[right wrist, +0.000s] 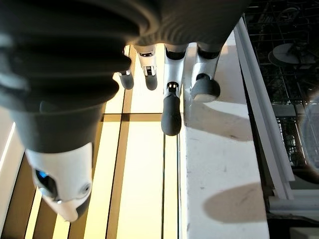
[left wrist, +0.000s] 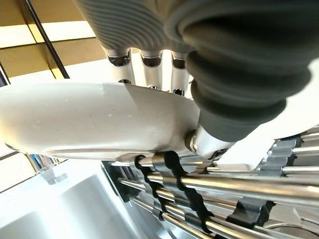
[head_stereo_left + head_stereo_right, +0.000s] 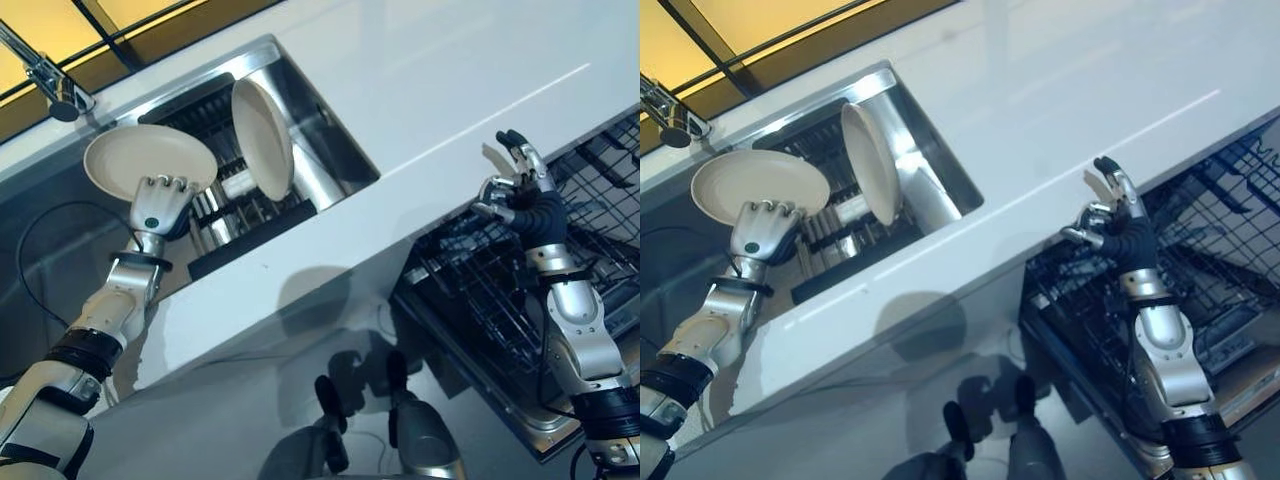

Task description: Pick up plates and place into dishwasher.

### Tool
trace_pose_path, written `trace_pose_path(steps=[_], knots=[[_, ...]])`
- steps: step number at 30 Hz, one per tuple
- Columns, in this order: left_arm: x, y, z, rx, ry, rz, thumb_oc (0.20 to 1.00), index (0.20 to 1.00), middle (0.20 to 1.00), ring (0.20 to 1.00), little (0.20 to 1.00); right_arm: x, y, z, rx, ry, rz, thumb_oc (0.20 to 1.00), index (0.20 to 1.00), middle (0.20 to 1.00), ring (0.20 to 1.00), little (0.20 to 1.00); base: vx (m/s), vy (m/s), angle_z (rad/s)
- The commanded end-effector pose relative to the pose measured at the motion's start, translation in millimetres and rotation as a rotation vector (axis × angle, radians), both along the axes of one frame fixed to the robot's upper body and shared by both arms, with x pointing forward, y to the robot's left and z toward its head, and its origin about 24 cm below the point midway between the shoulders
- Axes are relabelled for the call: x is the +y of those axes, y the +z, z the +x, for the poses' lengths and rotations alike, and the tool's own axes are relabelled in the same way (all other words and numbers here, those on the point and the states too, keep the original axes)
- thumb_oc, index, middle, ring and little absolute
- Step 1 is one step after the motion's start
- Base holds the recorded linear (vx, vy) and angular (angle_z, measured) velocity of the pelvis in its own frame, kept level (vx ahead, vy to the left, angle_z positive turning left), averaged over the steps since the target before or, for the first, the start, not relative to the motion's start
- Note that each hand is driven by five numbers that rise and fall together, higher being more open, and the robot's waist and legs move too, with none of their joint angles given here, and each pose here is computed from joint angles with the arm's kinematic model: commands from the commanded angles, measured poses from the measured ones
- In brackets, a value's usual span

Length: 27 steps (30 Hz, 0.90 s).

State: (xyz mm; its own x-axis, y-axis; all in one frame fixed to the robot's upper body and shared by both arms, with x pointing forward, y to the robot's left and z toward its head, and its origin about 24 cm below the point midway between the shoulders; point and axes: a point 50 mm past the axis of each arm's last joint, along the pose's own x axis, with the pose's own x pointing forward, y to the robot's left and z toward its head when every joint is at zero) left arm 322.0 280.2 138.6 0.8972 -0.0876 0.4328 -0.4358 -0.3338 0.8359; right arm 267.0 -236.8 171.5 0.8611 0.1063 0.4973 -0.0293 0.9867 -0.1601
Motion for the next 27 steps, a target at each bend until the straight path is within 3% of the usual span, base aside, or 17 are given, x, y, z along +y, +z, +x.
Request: trace_pose_path(steps=[1,18,27], knots=[[16,-17,-15,0.013,0.065,-0.022,0.2,0.2,0.2,0.2,0.2,-23,-69,-19,0.353,-0.1,0.001,1.0,1.0,1.0,1.0,1.0,0.07,0.038,0.0],[17,-43,-67,-0.202,0.016,-0.308,0.2,0.2,0.2,0.2,0.2,-50,-92,-66,0.511,-0.121,-0.026,1.0,1.0,1.0,1.0,1.0,0.09,0.01,0.05],[16,-41,-104,-0.385,-0.073,-0.64,0.2,0.2,0.2,0.2,0.2,-54,-104,-90,0.571,-0.14,0.004,1.0,1.0,1.0,1.0,1.0,0.06,-0.055,0.04]])
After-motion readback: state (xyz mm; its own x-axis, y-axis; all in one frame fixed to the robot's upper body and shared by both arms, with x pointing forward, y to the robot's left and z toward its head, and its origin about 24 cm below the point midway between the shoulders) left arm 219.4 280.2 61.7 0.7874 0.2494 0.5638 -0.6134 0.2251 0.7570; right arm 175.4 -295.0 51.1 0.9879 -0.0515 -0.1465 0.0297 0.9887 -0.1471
